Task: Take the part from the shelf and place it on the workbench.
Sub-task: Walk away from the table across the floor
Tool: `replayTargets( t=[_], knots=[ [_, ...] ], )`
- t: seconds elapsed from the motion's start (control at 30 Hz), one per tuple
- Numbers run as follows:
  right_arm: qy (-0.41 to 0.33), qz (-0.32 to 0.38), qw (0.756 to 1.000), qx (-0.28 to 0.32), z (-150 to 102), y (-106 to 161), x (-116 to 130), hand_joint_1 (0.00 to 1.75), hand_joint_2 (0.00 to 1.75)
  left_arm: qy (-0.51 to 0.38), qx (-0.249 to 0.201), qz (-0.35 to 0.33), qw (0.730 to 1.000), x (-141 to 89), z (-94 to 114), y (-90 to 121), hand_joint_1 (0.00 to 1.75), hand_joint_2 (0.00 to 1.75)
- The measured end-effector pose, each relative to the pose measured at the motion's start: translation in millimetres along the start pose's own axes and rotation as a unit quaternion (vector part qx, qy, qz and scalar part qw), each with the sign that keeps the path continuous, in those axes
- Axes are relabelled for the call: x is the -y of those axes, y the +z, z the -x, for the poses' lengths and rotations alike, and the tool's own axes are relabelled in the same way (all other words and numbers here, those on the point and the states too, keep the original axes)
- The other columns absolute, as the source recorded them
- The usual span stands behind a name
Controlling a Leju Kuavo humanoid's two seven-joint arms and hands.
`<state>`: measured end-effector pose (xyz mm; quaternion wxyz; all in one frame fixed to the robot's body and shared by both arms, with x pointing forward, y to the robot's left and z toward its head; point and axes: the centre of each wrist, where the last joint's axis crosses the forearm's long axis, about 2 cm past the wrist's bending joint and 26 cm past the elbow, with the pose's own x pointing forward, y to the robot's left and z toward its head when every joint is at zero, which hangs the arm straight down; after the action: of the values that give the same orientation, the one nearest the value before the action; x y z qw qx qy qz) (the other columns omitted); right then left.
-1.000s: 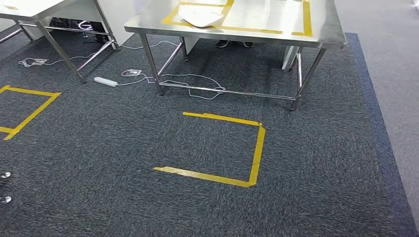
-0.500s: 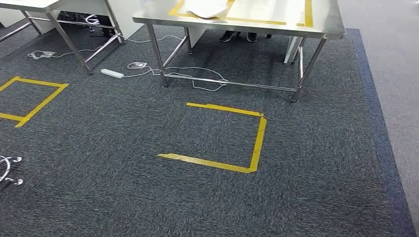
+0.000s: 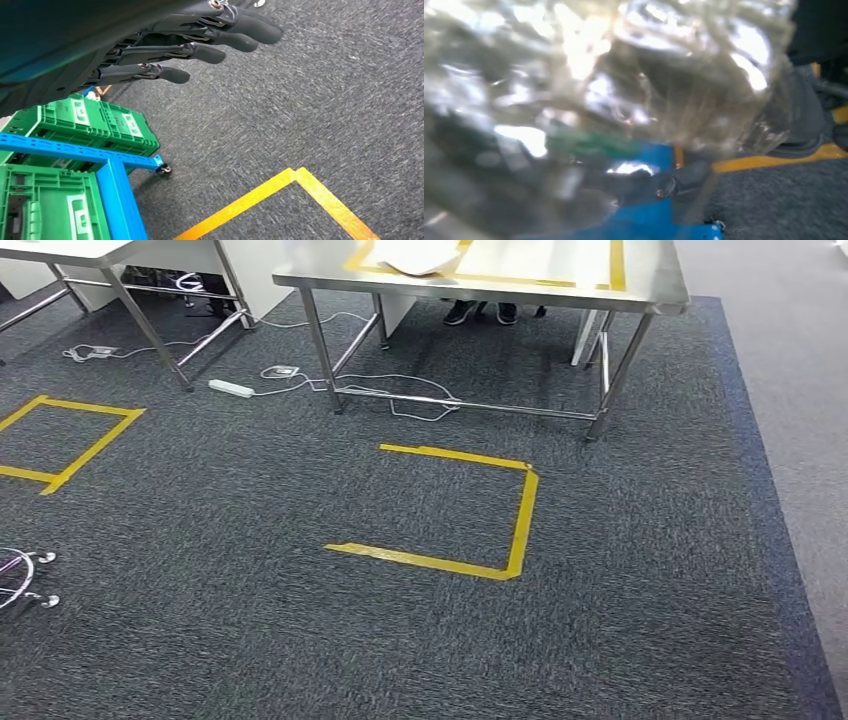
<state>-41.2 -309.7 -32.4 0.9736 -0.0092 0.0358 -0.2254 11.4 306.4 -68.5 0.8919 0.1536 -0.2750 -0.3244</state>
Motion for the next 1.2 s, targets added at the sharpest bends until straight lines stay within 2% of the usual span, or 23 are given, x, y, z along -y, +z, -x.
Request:
replayTargets(
  t=[0.9, 1.2],
  knots=[
    [-0.025, -0.001, 1.000, 0.003, -1.5, -1.2, -2.5, 0.00, 0.00, 0.008, -0.004, -0.003, 1.000, 1.7, 1.2, 0.8, 0.00, 0.00],
    [-0.039, 0.001, 0.999, 0.005, -4.4, -3.3, -4.0, 0.00, 0.00, 0.036, -0.022, 0.004, 0.999, 6.4, 3.9, 1.9, 0.00, 0.00]
  ],
)
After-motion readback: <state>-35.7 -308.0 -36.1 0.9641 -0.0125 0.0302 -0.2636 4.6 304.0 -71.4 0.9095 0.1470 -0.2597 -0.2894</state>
